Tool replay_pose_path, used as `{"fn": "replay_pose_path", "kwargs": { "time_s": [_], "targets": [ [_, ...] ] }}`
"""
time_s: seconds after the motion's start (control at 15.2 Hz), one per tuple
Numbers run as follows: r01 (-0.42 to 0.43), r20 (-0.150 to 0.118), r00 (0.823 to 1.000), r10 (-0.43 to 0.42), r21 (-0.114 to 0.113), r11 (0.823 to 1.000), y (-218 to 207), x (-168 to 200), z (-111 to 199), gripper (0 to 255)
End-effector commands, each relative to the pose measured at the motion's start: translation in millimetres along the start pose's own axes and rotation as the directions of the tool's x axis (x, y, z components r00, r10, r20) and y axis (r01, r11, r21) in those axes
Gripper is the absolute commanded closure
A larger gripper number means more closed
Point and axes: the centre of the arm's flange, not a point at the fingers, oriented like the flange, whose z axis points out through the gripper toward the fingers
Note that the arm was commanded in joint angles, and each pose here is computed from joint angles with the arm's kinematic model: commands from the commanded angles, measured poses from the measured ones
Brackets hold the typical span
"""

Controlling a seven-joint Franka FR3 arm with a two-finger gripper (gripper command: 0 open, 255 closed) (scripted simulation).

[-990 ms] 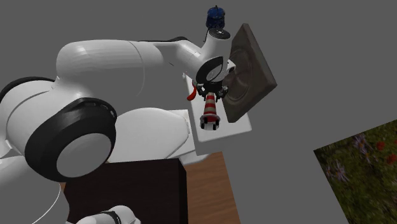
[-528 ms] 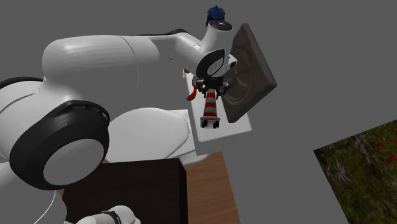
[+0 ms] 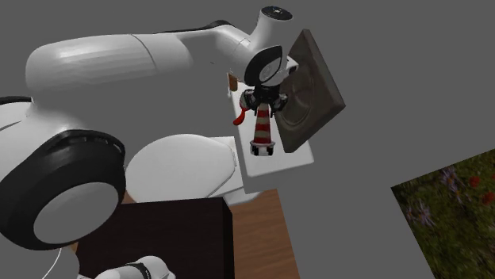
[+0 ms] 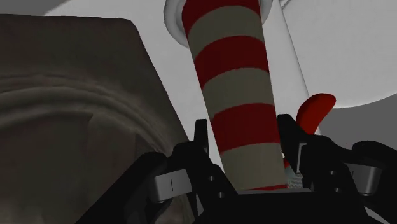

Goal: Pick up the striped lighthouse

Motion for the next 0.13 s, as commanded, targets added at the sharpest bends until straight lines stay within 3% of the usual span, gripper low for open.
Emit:
{"fn": "replay_pose_path", "kwargs": {
  "time_s": [0.0,0.07],
  "targets": [
    [0.000,0.000,1.000,0.000,0.000,1.000,1.9,-2.0,-7.4,255],
    [0.000,0.000,1.000,0.000,0.000,1.000,1.9,-2.0,-7.4,255]
  ]
}}
